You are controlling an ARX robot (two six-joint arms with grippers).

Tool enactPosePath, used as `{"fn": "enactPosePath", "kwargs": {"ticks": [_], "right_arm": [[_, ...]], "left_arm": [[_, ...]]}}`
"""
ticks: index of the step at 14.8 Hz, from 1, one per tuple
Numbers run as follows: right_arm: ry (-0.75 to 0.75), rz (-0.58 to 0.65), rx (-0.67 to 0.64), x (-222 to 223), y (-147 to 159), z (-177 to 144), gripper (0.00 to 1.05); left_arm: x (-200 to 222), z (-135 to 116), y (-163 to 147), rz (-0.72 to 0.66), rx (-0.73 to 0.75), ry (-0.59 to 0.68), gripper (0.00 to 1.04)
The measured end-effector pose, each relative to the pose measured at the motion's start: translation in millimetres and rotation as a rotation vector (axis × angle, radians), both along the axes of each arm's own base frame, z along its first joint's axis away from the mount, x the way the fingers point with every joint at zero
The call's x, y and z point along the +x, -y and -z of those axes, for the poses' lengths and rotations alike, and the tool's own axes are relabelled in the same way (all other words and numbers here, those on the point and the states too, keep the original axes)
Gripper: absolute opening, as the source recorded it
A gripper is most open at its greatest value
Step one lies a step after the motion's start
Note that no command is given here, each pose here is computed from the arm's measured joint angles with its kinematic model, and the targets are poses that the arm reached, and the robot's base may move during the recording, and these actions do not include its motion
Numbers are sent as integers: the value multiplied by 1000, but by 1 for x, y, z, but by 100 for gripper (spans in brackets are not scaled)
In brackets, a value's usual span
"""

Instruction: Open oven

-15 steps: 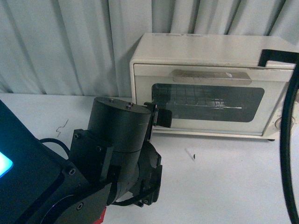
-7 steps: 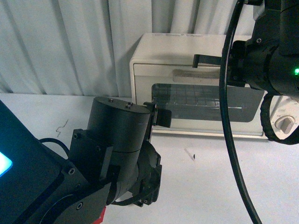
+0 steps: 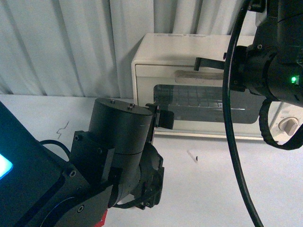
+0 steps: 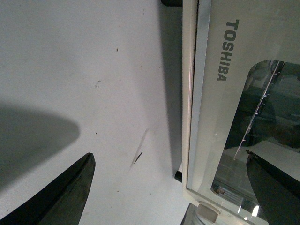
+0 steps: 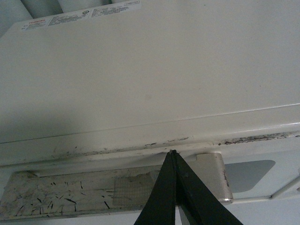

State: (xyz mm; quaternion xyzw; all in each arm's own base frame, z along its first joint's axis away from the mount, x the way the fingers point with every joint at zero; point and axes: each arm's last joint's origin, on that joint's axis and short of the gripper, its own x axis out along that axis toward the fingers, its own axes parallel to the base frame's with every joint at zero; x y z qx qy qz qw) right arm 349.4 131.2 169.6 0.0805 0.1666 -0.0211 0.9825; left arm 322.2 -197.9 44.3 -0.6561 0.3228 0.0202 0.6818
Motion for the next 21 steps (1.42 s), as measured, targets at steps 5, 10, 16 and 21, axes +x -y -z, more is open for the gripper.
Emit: {"fn": "enactPosePath", "kwargs": {"ticks": [5, 10, 16, 21], "right_arm": [[4, 31, 101, -15, -5, 11, 2], [-98, 43, 82, -92, -1, 24, 2], [-109, 418, 2, -210, 73, -1, 9], [-87, 399, 344, -237, 96, 22, 46]], "left_arm": [[0, 0, 0, 0, 0, 0, 98], [-1, 1, 0, 0, 3, -5, 98], [0, 1, -1, -4, 3, -3, 98], [0, 1, -1, -3, 3, -1, 98]]}}
